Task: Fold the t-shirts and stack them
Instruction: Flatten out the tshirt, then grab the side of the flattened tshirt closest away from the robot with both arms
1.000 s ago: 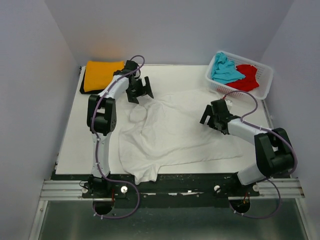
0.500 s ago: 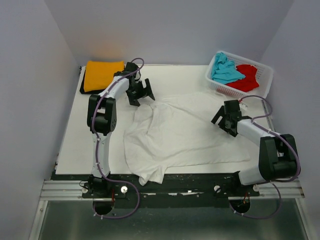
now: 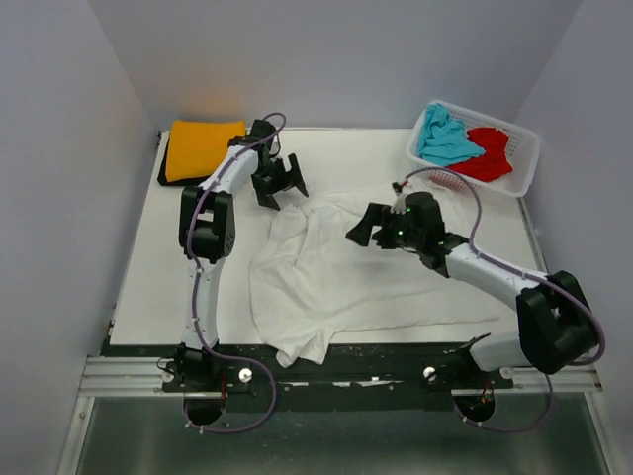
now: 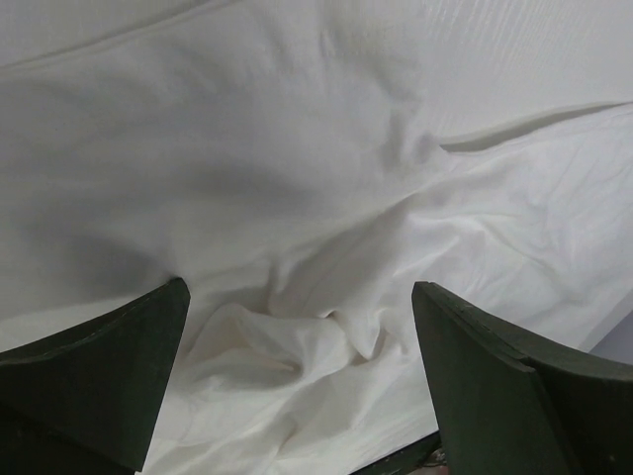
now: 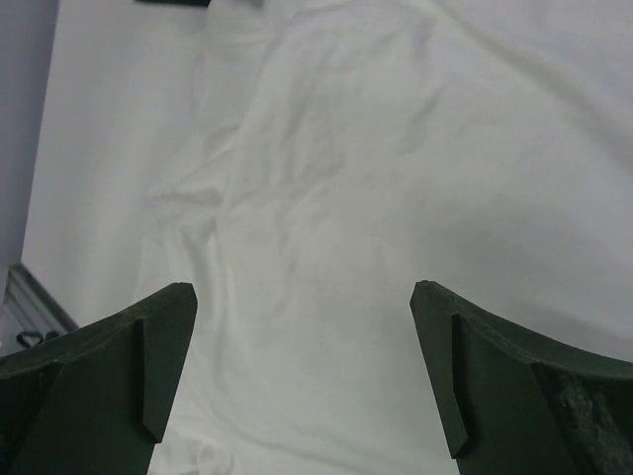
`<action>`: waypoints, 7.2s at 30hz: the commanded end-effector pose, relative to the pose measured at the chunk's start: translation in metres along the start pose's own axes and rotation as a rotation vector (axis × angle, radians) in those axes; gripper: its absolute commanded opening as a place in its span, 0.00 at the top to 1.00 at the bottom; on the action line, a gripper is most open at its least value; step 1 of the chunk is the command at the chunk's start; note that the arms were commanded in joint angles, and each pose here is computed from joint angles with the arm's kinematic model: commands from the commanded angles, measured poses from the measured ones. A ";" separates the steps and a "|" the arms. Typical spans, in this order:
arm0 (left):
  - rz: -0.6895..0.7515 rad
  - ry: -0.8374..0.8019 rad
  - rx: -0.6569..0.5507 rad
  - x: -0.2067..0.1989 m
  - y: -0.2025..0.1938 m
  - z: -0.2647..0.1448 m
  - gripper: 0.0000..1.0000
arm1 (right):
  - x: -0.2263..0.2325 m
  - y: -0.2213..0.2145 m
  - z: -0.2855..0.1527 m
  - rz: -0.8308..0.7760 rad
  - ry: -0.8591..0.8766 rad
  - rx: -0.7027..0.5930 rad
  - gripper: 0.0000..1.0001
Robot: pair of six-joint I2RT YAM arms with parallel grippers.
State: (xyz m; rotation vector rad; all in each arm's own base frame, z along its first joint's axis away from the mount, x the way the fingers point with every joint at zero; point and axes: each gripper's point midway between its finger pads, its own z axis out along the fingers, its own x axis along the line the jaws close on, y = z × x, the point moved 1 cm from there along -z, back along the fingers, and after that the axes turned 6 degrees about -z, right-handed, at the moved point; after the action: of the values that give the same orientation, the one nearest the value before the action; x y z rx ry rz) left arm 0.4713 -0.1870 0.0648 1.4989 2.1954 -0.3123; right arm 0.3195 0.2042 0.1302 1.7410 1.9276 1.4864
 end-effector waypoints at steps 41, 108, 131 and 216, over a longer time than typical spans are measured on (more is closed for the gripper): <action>-0.574 -0.122 0.155 0.004 0.017 0.002 0.23 | 0.125 -0.164 0.066 -0.275 0.301 0.369 0.00; 0.039 0.219 -0.111 0.140 -0.283 -0.034 0.01 | -0.028 0.012 0.314 0.005 -0.243 0.231 0.00; 0.078 0.098 -0.273 0.083 -0.224 -0.081 0.01 | 0.066 0.151 0.295 0.004 0.268 -0.139 0.00; 0.368 0.304 0.049 0.145 -0.404 -0.110 0.19 | -0.088 -0.038 -0.088 0.091 -0.783 -0.122 0.00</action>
State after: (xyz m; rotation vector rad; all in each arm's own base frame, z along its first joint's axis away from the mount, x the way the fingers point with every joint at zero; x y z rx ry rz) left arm 0.0461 -0.1559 0.0682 2.0021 2.1370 0.1179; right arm 0.2735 0.1129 0.1178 1.9368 1.4182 0.8376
